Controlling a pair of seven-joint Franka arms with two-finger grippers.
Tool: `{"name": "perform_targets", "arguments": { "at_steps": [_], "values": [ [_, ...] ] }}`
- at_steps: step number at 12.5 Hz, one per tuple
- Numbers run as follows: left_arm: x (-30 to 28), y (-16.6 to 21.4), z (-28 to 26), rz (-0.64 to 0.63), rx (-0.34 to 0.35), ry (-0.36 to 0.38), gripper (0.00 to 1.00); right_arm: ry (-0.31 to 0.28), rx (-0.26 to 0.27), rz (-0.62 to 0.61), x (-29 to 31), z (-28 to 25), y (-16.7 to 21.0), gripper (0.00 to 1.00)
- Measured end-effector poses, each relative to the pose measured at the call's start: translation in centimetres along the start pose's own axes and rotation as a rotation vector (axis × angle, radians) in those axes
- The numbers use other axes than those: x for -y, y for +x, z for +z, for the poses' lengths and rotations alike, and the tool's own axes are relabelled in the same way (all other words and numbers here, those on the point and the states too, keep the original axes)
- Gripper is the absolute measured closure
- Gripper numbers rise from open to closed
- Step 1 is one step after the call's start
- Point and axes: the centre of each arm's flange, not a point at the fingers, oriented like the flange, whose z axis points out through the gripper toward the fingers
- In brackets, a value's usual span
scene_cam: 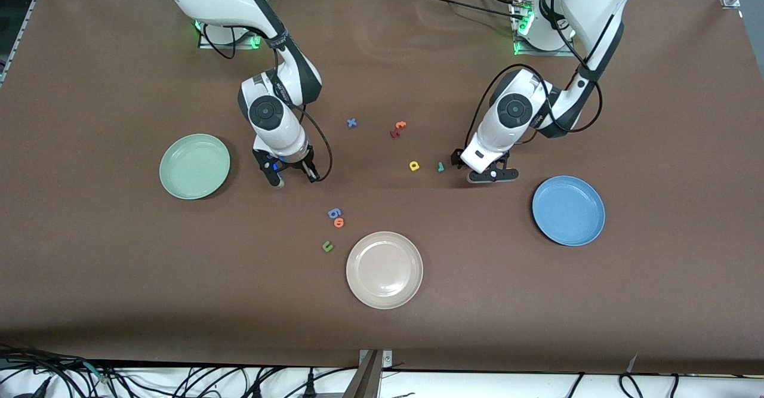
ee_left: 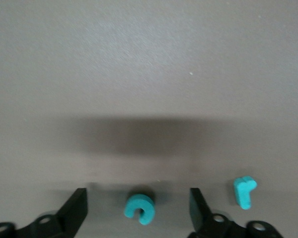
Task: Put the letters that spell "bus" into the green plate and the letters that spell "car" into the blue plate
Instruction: 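Drop the yellow u on the green plate while the left gripper lifts c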
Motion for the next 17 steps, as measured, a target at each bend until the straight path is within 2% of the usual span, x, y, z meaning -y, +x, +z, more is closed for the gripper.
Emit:
{"name": "perform_targets", "arguments": {
  "at_steps": [1, 2, 3, 4, 7, 9, 12, 13, 14, 17],
  "values": [
    [-0.4, -0.3, 0.0, -0.007, 0.000, 0.000, 0.14, -0.026, 0.000, -0.006, 0.4, -1.4, 0.8, 0.74],
    [-0.7, -0.5, 0.1, -0.010, 0.001, 0.001, 0.21, -0.071, 0.002, -0.024, 0.8, -3.6, 2.3, 0.74],
    [-0.7, -0.6, 0.1, -0.013, 0.002, 0.002, 0.21, -0.121, 0.009, -0.049, 1.2, -6.2, 4.0, 0.74],
    [-0.7, -0.7, 0.2, -0.014, 0.004, 0.003, 0.26, -0.164, 0.018, -0.074, 1.5, -8.9, 6.0, 0.74],
    [-0.5, -0.9, 0.5, -0.015, 0.011, 0.008, 0.30, -0.240, 0.048, -0.165, 0.9, -14.7, 11.9, 0.74],
    [-0.3, -1.2, 0.7, -0.015, 0.016, 0.011, 0.32, -0.265, 0.081, -0.238, -0.6, -15.8, 15.6, 0.74],
    [-0.2, -1.3, 0.9, -0.015, 0.020, 0.014, 0.42, -0.283, 0.146, -0.360, -3.8, -16.5, 21.6, 0.74],
    [-0.2, -1.3, 0.9, -0.015, 0.020, 0.014, 0.42, -0.287, 0.160, -0.402, -4.9, -16.3, 23.3, 0.74],
    [-0.2, -1.3, 0.9, -0.016, 0.021, 0.014, 0.49, -0.294, 0.176, -0.434, -6.0, -15.7, 24.7, 0.74],
    [-0.2, -1.4, 1.0, -0.016, 0.023, 0.016, 0.54, -0.284, 0.197, -0.525, -9.5, -12.3, 28.4, 0.74]
  ]
}}
